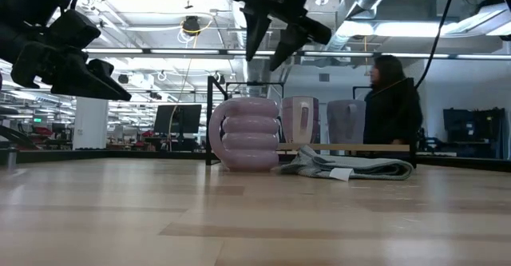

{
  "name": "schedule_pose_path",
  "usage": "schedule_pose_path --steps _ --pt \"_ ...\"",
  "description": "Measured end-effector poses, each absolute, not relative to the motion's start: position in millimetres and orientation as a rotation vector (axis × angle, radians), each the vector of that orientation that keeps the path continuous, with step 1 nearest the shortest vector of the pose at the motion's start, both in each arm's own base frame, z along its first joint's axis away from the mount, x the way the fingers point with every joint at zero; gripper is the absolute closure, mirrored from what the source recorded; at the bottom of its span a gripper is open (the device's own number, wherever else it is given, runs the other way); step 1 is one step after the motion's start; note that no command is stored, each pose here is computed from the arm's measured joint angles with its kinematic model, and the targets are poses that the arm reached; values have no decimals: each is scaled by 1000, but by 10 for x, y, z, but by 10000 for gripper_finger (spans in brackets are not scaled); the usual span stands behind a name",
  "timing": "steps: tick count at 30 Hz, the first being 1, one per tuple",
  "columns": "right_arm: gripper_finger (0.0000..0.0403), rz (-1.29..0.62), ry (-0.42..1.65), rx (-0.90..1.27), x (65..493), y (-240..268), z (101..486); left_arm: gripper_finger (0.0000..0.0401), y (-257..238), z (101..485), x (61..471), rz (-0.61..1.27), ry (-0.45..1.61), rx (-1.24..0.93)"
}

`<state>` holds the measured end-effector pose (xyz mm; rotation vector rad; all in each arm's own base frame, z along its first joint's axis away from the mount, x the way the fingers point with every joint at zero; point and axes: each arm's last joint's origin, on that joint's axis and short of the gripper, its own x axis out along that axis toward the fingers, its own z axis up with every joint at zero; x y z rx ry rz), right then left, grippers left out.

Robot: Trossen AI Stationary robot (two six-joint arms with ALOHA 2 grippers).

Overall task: Stack small to large cups/mugs on shelf
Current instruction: Put the purple mug on the shelf

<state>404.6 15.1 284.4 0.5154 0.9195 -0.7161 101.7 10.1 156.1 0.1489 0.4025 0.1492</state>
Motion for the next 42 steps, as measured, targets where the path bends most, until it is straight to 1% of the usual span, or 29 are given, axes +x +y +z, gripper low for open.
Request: schedule_pose_path --steps 5,9,15,20,29,33,36,42 --pt "147 -697 869 538 4094 150 2868 202 101 1562 1017 149 402 149" --pt "147 -720 866 572 4086 139 2863 202 101 1561 1016 149 403 149" --pt "147 -753 898 688 4050 141 2840 202 101 1557 1015 148 407 149" --pt "147 -778 929 694 4016 140 2810 202 101 1556 1014 148 409 149" --pt "147 -781 937 691 4018 114 2526 202 101 1556 1014 149 409 149" --pt "147 -775 924 694 4030 85 2493 202 101 1556 1014 149 409 149" --pt "147 -776 926 699 4079 66 2390 202 101 1556 1014 148 409 149" --pt "147 -761 992 669 4164 9 2162 202 101 1556 1014 149 409 149"
